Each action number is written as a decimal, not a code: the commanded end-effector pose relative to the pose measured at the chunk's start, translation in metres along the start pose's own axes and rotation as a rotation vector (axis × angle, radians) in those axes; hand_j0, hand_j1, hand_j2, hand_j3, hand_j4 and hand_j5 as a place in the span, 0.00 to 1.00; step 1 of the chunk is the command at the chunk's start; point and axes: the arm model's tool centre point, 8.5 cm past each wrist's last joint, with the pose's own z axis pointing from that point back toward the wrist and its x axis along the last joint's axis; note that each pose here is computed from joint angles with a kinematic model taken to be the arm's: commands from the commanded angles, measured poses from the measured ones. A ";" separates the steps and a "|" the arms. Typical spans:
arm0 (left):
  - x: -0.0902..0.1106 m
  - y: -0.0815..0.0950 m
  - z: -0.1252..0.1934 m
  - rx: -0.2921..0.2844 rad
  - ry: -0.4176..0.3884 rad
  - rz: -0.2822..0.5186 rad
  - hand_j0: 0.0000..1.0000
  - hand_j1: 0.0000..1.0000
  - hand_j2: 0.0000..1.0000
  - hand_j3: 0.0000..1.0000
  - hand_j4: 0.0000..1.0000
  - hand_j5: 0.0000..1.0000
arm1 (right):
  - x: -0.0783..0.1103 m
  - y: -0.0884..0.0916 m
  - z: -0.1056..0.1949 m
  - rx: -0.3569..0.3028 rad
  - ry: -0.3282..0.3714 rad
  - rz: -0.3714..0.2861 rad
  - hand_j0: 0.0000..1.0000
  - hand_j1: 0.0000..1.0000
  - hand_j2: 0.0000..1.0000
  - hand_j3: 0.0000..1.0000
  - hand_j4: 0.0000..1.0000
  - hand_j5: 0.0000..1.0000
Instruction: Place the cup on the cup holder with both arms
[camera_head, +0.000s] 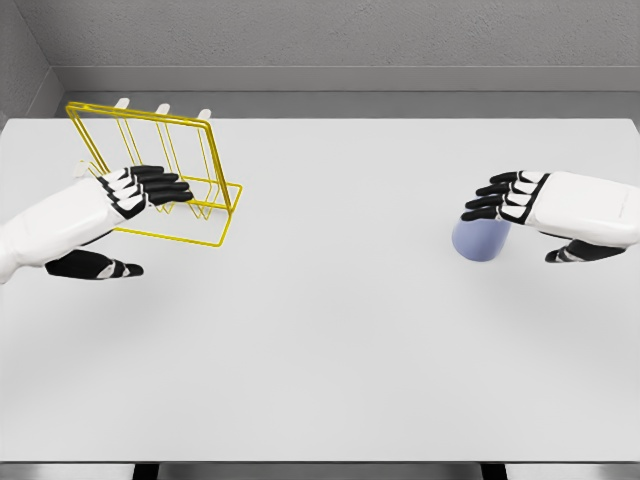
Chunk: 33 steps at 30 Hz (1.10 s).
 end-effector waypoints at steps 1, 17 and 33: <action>0.000 0.000 0.000 0.005 0.000 0.006 1.00 1.00 1.00 1.00 1.00 1.00 | 0.000 0.000 0.000 -0.003 0.001 -0.005 1.00 1.00 1.00 1.00 1.00 1.00; 0.005 -0.018 -0.006 -0.002 -0.017 0.052 1.00 1.00 1.00 1.00 1.00 1.00 | -0.055 0.011 -0.059 0.009 0.117 0.138 1.00 1.00 1.00 1.00 1.00 1.00; 0.023 -0.076 -0.010 -0.056 -0.055 0.319 1.00 1.00 1.00 1.00 1.00 1.00 | -0.066 0.038 -0.066 0.103 0.142 0.135 1.00 1.00 1.00 1.00 1.00 1.00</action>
